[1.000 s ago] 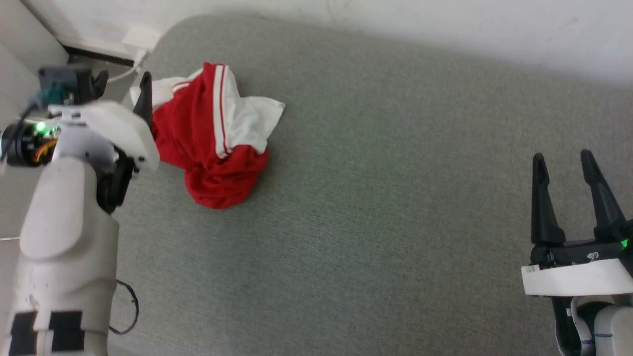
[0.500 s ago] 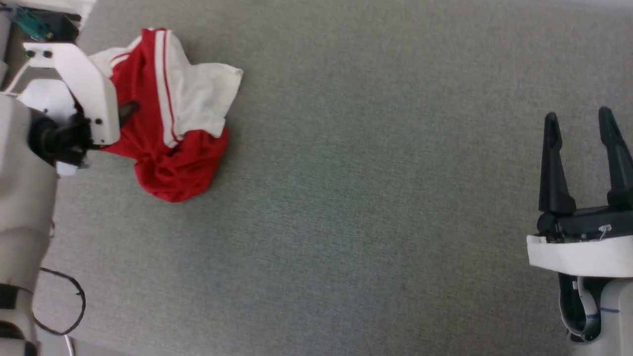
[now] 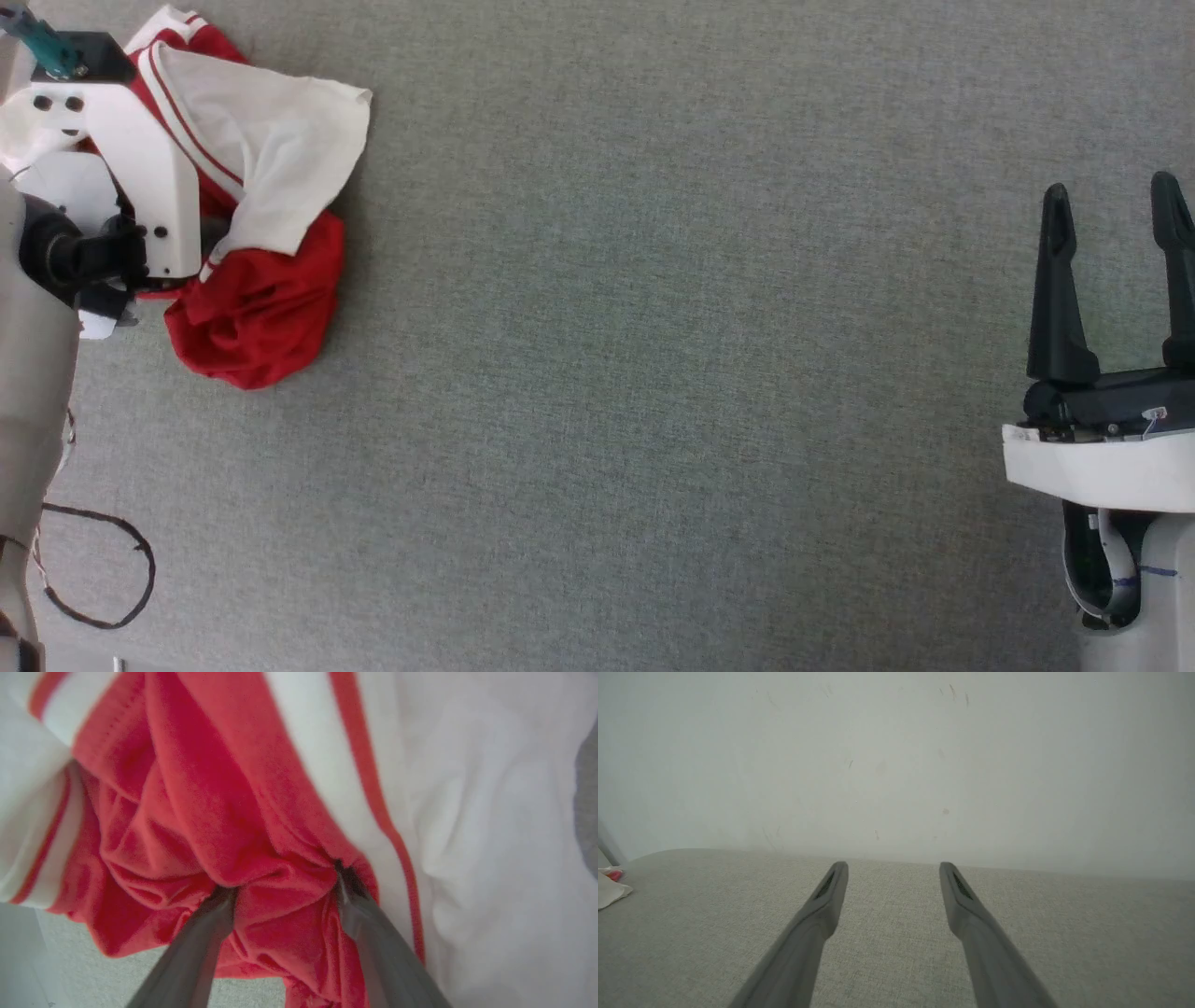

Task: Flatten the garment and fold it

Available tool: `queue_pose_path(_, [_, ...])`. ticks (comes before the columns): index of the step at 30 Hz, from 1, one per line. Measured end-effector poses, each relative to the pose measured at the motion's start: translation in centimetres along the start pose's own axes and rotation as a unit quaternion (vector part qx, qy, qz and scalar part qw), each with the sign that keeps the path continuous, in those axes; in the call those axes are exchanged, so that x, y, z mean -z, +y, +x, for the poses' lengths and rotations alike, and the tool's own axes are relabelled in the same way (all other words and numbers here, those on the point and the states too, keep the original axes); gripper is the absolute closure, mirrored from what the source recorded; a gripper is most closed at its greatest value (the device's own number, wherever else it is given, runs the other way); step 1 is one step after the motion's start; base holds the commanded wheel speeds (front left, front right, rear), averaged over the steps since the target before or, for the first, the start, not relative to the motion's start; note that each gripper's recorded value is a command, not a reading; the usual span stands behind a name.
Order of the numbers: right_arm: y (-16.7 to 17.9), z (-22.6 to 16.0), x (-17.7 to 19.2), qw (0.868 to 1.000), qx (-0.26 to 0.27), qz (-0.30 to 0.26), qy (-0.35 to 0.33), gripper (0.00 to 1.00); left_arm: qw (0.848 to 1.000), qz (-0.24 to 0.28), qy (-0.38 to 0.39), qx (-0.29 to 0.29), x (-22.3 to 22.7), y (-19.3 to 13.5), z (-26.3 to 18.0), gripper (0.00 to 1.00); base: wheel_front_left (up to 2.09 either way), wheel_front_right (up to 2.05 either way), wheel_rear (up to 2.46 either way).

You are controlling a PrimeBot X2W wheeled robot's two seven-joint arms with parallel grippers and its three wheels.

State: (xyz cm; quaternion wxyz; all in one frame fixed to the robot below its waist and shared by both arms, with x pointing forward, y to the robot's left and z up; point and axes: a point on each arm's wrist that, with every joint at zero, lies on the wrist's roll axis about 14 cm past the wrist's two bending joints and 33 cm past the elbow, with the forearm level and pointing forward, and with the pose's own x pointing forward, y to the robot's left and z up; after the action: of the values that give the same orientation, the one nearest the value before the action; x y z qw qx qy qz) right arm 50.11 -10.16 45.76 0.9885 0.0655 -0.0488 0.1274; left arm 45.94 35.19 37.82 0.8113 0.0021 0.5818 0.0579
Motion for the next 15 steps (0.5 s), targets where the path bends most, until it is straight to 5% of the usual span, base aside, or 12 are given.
queue_pose_path(7, [0.2,-0.1,-1.1,1.0,-0.002,-0.004,-0.01,0.0,1.0,0.001,-0.026,0.004,-0.8,0.1,-1.3,1.0,0.0,0.0,0.0])
queue_pose_path(15, [1.0,-1.0,-4.2,0.999,-0.007,0.0,-0.034,0.0,0.985,0.03,-0.169,-0.014,-5.7,1.9,-8.6,1.0,0.0,0.0,0.0])
